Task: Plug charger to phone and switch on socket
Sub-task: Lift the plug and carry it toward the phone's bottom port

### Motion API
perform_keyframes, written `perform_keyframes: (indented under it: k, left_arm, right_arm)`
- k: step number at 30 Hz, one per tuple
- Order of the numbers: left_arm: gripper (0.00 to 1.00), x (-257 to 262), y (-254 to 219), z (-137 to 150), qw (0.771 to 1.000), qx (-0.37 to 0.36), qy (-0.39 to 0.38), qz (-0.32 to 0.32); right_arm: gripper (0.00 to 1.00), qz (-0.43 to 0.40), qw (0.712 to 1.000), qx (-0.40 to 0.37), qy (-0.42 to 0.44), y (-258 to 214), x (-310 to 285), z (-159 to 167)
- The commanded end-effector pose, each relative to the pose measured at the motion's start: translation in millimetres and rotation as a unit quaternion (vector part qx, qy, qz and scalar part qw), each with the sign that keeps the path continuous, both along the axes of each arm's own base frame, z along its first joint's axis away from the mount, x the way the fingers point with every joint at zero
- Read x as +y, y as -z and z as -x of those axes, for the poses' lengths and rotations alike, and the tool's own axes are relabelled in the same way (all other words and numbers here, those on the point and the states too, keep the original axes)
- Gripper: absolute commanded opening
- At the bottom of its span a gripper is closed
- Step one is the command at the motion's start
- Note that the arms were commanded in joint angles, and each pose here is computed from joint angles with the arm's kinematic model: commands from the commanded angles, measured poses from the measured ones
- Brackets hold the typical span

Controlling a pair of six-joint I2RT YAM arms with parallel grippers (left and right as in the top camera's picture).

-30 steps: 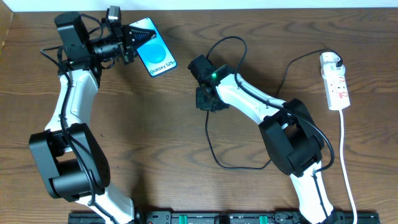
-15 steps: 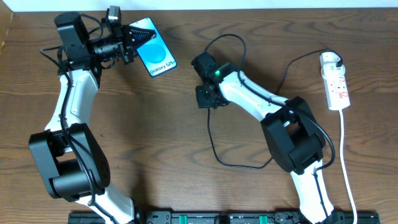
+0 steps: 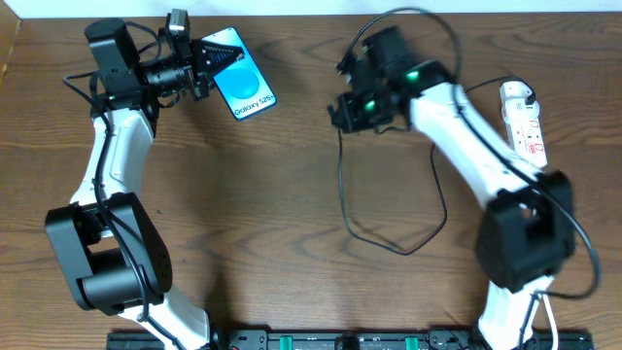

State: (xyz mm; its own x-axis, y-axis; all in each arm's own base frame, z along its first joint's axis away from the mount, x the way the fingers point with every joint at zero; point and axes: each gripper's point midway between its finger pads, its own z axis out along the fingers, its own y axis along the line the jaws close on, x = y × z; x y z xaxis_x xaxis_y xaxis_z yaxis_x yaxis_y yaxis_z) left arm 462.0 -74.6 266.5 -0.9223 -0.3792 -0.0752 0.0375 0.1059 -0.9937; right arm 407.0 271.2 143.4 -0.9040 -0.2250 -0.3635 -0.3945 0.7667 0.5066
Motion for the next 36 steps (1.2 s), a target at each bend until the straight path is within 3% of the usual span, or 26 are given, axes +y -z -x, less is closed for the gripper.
perform_keyframes:
  k: [1, 9, 20, 36]
  left_arm:
    - [0.07, 0.4, -15.3, 5.2, 1.0, -0.024, 0.014, 0.001]
    - [0.07, 0.4, -15.2, 5.2, 1.0, -0.024, 0.014, 0.001]
    - [0.07, 0.1, -15.2, 5.1, 1.0, -0.025, 0.014, 0.001]
    - [0.07, -11.1, -9.2, 8.5, 0.999, -0.046, 0.028, -0.009]
  right_arm:
    - [0.01, -0.051, 0.996, -0.039, -0.061, -44.9, 8.9, 14.6]
    - [0.01, -0.074, 0.992, -0.066, -0.079, -90.5, 11.0, 39.4]
    - [0.01, -0.059, 0.988, -0.059, -0.129, -88.1, 56.5, 80.9]
    - [0.01, -0.068, 0.993, -0.069, -0.065, -97.3, 89.1, 78.0]
